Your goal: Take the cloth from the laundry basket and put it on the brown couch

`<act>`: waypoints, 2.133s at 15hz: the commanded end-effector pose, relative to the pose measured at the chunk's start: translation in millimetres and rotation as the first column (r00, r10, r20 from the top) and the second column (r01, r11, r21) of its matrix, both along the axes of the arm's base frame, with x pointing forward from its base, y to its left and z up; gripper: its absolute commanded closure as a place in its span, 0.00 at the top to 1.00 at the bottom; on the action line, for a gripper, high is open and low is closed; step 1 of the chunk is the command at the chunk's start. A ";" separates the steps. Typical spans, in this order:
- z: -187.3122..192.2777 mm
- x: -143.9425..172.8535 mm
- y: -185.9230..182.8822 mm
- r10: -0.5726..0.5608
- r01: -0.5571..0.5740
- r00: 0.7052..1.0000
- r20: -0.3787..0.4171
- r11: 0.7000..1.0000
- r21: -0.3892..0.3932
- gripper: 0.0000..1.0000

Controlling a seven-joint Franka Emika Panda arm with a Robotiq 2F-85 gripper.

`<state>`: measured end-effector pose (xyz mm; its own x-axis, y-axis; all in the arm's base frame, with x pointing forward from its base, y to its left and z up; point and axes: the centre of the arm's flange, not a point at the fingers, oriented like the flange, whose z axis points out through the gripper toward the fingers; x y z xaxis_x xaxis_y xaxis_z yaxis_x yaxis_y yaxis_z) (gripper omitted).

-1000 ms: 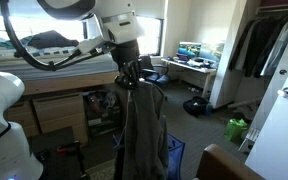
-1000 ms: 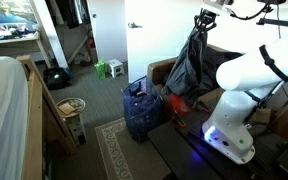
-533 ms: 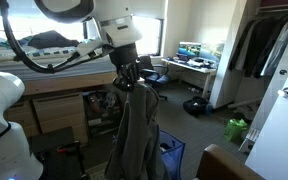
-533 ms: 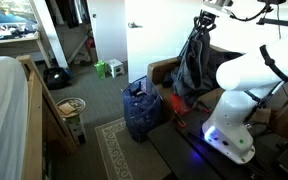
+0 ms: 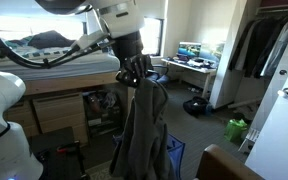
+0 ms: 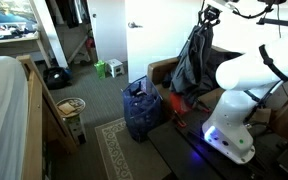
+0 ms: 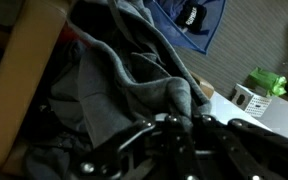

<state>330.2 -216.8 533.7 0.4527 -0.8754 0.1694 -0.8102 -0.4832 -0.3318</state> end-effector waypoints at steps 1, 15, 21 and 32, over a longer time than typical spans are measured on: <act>50.4 -7.9 -43.9 -0.133 0.131 0.986 0.104 0.991 0.023 0.03; -21.2 -2.2 -215.0 -0.580 0.551 0.798 0.165 0.813 0.190 0.03; -132.3 19.5 -252.9 -0.708 0.694 0.706 0.011 0.694 0.190 0.03; -267.2 37.3 -249.5 -0.703 0.745 0.659 -0.267 0.658 0.107 0.03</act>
<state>356.5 -457.9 271.6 -0.3136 -0.9489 -0.0340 -0.9321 0.3145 -0.1796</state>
